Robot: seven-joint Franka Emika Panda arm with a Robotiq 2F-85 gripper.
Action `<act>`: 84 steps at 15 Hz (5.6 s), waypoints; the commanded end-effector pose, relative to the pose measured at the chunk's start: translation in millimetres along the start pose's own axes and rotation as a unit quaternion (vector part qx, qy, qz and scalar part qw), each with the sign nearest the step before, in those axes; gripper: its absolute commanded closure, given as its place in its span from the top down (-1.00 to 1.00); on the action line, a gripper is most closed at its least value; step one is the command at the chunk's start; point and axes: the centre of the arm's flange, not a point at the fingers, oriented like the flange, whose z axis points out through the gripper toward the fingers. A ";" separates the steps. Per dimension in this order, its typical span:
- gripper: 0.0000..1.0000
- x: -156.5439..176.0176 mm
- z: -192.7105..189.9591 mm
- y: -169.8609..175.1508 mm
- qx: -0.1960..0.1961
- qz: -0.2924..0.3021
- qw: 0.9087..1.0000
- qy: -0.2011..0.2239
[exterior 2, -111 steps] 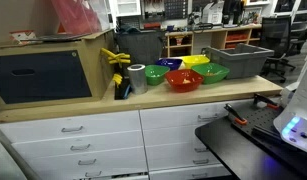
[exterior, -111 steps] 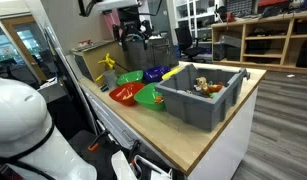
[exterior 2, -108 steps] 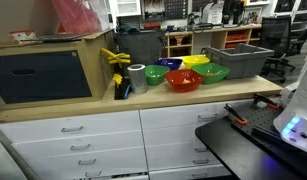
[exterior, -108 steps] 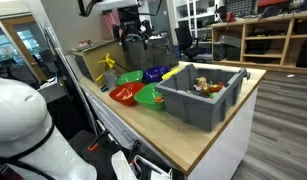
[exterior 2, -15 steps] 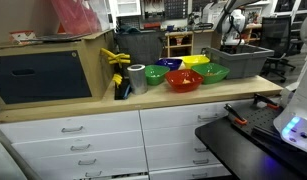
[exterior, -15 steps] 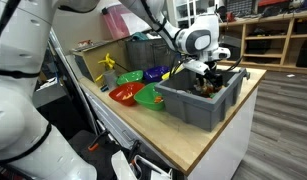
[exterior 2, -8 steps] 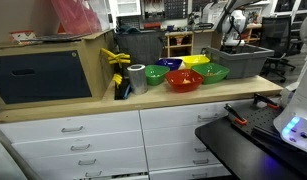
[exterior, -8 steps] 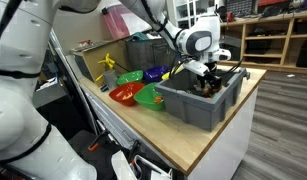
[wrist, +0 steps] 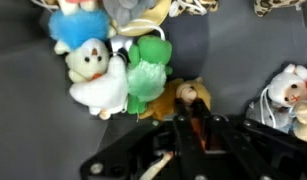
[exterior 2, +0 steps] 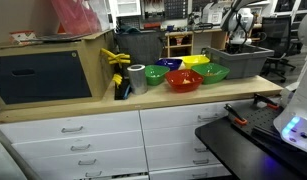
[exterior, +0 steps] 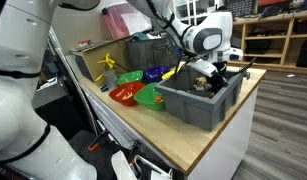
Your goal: Remove the brown toy from the grey bucket and put it in the yellow bowl
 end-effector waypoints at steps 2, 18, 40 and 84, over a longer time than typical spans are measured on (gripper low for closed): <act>-1.00 -3.4 -21.5 10.5 0.012 0.016 1.000 -0.007; -0.98 -20.1 -107.7 -10.3 0.005 -0.045 0.999 0.012; -0.98 -93.6 -159.8 -195.8 0.034 -0.245 0.969 -0.016; 1.00 -111.0 -156.7 -247.4 -0.003 -0.239 0.969 -0.060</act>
